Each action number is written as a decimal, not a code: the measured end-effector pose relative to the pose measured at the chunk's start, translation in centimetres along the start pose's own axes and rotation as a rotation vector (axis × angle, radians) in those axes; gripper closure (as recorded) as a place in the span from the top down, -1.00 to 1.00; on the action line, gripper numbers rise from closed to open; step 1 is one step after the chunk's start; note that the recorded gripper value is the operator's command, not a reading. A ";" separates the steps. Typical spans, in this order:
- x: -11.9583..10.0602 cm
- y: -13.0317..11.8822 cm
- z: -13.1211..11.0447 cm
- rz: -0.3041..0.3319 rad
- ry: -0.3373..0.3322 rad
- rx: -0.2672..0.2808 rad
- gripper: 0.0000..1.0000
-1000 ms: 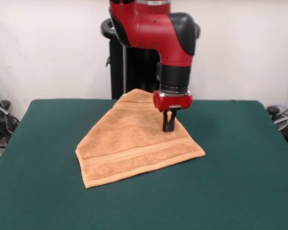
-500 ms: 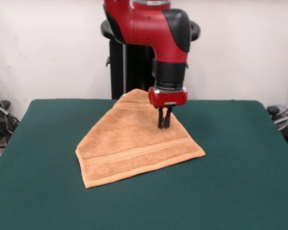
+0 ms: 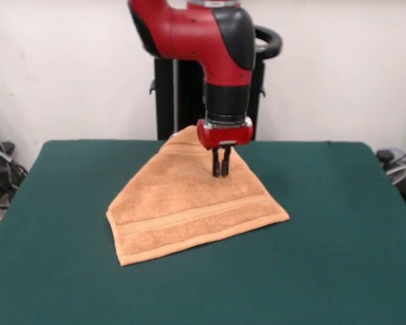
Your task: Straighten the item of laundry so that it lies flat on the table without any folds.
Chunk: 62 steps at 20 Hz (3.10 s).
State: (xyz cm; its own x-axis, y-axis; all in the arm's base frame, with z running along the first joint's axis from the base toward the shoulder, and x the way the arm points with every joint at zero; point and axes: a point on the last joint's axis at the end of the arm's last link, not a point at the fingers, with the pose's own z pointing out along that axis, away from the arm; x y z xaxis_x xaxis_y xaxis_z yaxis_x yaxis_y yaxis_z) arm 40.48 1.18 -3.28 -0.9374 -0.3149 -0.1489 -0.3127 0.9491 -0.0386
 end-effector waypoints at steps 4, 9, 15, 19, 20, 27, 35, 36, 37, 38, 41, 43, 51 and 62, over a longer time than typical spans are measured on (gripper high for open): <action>-1.0 0.0 0.8 0.013 0.048 -0.066 -1.00; -3.0 -0.1 2.3 0.000 0.130 -0.134 -1.00; -3.9 -0.5 2.6 -0.012 0.194 -0.164 -1.00; -4.2 -0.6 2.7 -0.015 0.208 -0.171 -1.00; -4.2 -0.6 2.7 -0.016 0.209 -0.171 -1.00; -4.6 -0.4 2.8 -0.025 0.216 -0.171 -1.00; -4.7 -0.3 2.8 -0.028 0.216 -0.169 -1.00; -4.7 -0.3 2.8 -0.028 0.216 -0.168 -1.00; -4.7 -0.3 2.8 -0.029 0.216 -0.167 -1.00; -4.8 -0.2 2.8 -0.032 0.217 -0.165 -1.00; -4.8 -0.2 2.8 -0.036 0.216 -0.162 -1.00; -4.8 -0.2 2.8 -0.036 0.213 -0.160 -1.00; -4.8 -0.2 2.8 -0.035 0.208 -0.159 -1.00; -3.7 0.0 2.6 -0.023 0.123 -0.144 -1.00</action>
State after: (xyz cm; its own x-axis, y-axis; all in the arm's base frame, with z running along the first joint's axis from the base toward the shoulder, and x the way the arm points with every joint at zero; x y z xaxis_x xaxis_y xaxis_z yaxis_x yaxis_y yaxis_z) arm 44.34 2.33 -5.33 -0.9386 -0.3440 -0.0270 -0.3449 0.9330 0.1025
